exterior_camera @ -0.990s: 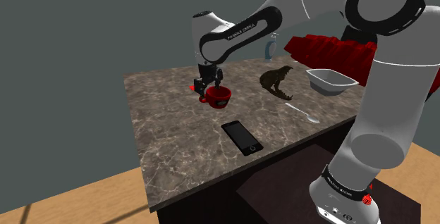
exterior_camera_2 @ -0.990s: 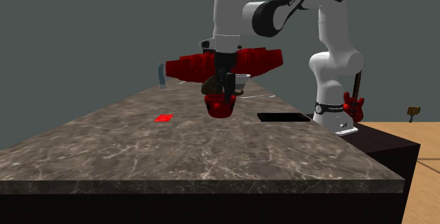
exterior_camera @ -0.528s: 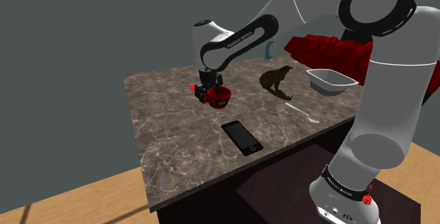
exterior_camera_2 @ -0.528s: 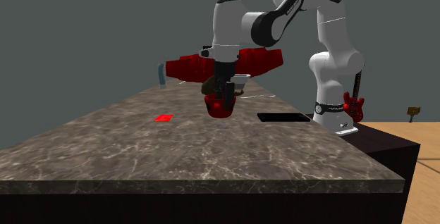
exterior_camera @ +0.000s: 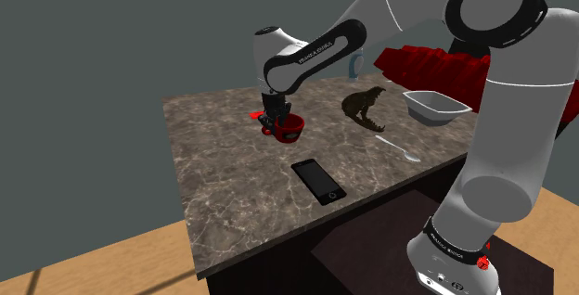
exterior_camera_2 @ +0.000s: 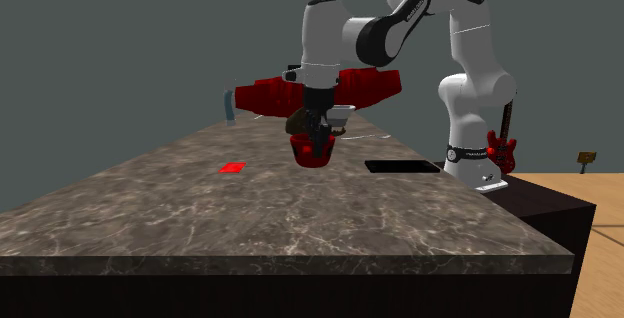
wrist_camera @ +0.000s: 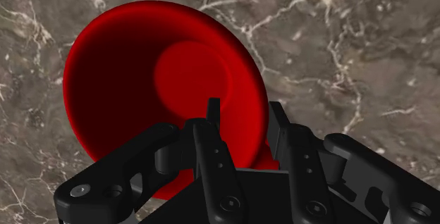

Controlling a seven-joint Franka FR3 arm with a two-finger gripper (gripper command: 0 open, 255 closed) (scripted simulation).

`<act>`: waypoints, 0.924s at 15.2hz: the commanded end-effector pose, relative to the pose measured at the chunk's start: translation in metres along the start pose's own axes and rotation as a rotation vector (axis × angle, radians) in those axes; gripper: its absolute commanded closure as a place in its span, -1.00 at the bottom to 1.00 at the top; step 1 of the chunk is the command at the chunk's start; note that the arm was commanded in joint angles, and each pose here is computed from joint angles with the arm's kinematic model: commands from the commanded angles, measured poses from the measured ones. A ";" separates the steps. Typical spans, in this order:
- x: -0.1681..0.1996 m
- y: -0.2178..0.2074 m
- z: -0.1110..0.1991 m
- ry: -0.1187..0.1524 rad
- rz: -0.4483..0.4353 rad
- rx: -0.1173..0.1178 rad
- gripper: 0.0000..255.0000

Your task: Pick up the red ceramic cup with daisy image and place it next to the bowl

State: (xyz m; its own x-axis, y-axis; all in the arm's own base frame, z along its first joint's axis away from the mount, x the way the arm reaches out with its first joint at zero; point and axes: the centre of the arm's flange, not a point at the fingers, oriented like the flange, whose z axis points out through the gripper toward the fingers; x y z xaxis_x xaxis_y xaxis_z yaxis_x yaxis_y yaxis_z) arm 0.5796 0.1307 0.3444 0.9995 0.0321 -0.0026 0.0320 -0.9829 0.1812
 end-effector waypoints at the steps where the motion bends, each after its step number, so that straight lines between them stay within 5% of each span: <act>1: 0.000 0.000 0.000 -0.001 0.000 0.000 1.00; 7: 0.000 0.000 0.000 0.000 0.000 0.000 1.00; 14: 0.000 0.007 -0.036 0.000 0.000 0.000 1.00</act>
State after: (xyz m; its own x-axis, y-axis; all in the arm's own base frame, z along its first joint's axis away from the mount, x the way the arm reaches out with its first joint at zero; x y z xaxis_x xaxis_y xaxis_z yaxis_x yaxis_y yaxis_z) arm 0.5806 0.1296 0.3754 0.9995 0.0317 -0.0035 0.0318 -0.9829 0.1815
